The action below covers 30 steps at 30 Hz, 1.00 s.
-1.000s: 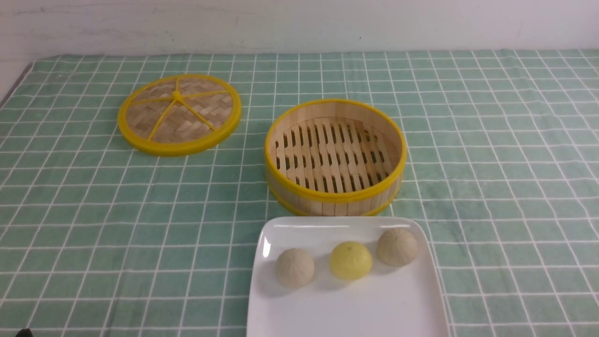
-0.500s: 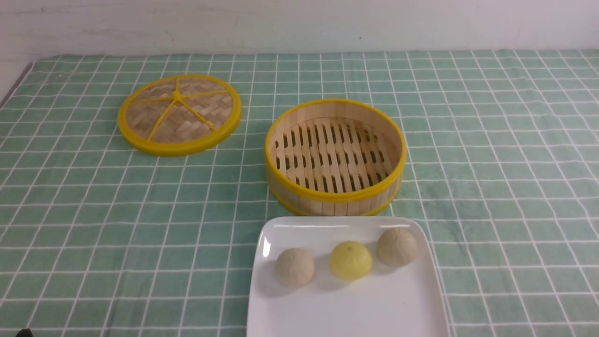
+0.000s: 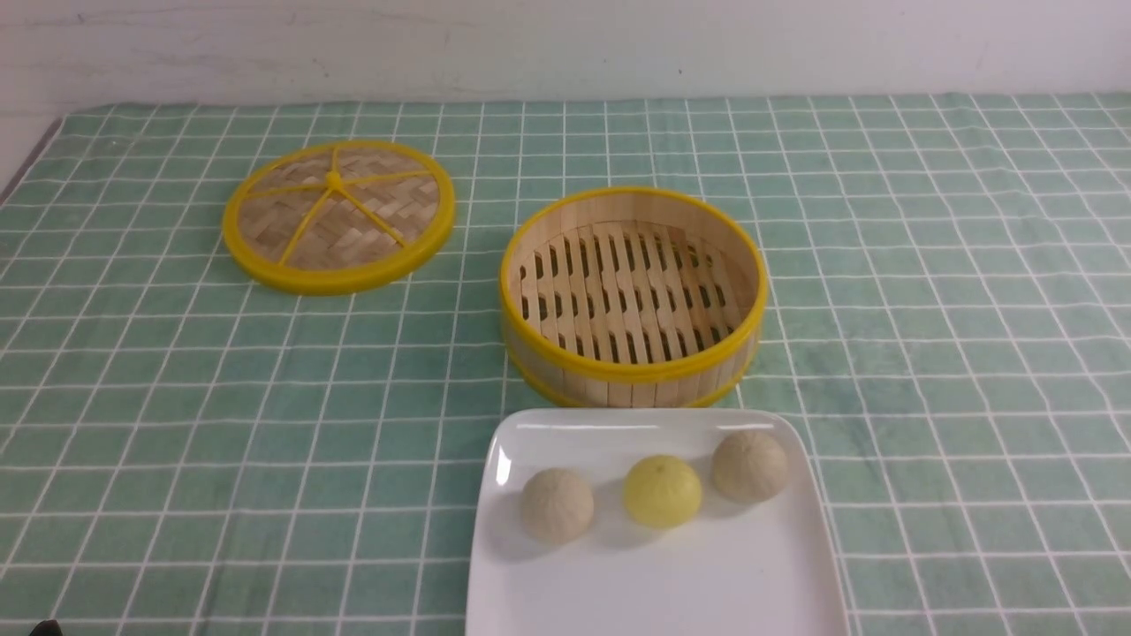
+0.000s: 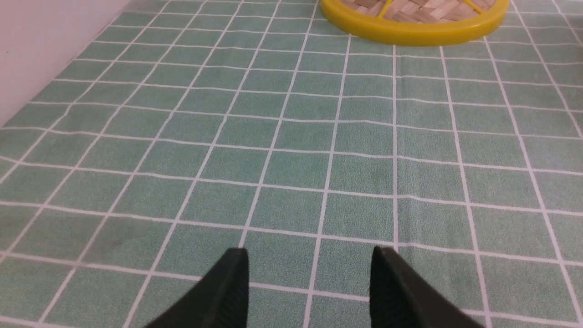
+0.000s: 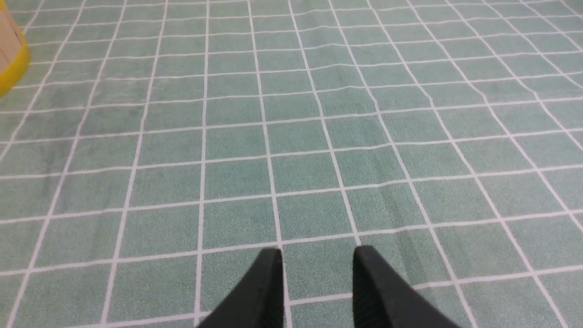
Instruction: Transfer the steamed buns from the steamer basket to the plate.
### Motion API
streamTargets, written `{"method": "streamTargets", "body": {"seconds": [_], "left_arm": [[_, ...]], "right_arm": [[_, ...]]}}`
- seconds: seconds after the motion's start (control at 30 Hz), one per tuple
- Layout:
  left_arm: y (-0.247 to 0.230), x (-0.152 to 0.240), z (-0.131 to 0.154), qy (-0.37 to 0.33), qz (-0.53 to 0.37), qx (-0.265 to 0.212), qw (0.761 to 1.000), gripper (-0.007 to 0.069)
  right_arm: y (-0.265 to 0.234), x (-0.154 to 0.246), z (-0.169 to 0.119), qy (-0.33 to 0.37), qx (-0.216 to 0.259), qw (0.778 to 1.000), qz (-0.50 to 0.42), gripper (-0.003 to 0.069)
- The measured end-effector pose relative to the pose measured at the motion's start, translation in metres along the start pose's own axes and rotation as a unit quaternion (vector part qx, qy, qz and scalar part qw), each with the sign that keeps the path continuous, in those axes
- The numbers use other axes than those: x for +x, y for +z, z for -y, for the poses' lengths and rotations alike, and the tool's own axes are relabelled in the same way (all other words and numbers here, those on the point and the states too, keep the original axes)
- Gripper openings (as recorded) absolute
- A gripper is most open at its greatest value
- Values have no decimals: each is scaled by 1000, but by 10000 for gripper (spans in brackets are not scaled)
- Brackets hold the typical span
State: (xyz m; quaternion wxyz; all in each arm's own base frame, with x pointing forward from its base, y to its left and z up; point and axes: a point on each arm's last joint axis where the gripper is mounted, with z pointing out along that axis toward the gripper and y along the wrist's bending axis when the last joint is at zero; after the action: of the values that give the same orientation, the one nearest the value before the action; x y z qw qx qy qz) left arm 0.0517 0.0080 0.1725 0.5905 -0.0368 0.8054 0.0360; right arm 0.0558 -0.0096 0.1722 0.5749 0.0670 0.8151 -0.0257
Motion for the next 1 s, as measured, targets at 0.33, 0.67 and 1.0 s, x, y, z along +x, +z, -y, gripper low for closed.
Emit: {"method": "streamTargets", "body": {"seconds": [0.33,0.67,1.0], "left_arm": [[0,0,0,0,0,0,1000,386],[0,0,0,0,0,0,1000,386],[0,0,0,0,0,0,1000,386]], "right_arm": [[0,1,-5,-29,-30,999,-3,243],[0,1,-6,-30,-33,999,-3,243],[0,1,-7,-14,-39,999,-3,243]]}}
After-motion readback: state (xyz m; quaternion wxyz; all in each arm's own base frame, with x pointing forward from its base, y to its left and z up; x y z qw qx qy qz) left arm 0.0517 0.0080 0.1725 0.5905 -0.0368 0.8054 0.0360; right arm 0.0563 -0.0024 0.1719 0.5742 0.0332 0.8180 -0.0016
